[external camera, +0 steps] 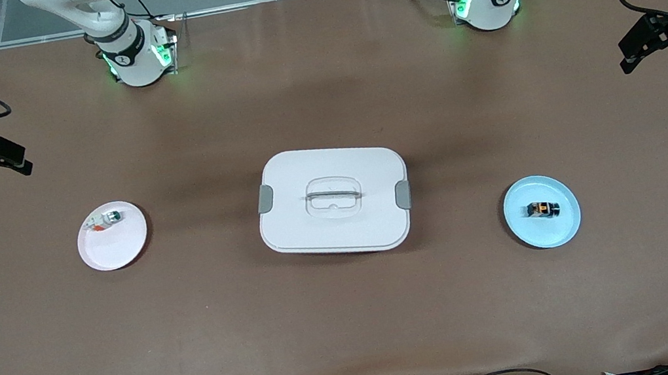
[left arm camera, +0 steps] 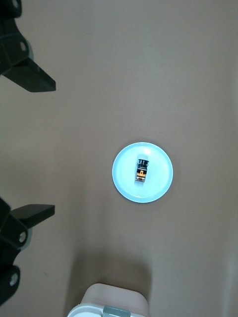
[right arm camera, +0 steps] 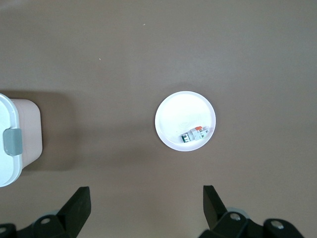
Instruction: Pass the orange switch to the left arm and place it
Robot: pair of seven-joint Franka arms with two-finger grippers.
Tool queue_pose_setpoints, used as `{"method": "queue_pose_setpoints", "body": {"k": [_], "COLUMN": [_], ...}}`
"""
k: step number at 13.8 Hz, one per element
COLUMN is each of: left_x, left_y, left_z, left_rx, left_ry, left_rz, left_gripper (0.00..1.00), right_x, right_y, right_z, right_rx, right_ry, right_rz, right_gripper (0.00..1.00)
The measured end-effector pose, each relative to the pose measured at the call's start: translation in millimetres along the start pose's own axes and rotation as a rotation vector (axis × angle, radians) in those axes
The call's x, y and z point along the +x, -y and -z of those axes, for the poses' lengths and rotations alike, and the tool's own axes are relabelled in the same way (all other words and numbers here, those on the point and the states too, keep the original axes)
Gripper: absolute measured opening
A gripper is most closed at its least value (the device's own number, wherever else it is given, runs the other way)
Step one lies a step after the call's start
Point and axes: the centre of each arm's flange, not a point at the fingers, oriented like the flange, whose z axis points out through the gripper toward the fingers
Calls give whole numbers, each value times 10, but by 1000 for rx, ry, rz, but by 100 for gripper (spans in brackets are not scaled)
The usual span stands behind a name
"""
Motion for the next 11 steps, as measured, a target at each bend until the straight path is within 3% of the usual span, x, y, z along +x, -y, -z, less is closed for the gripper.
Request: {"method": "queue_pose_setpoints", "body": {"k": [11], "left_x": [-15], "left_y": [-1], "left_z": [-21], "left_rx": [1], "left_ry": [21], "left_rz": [0], "left_gripper": [100], "right_x": [1], "right_y": [-13], "right_z": [0], "right_rx": [-13], "right_ry": [-1], "right_rz": [2], "right_gripper": [100]}}
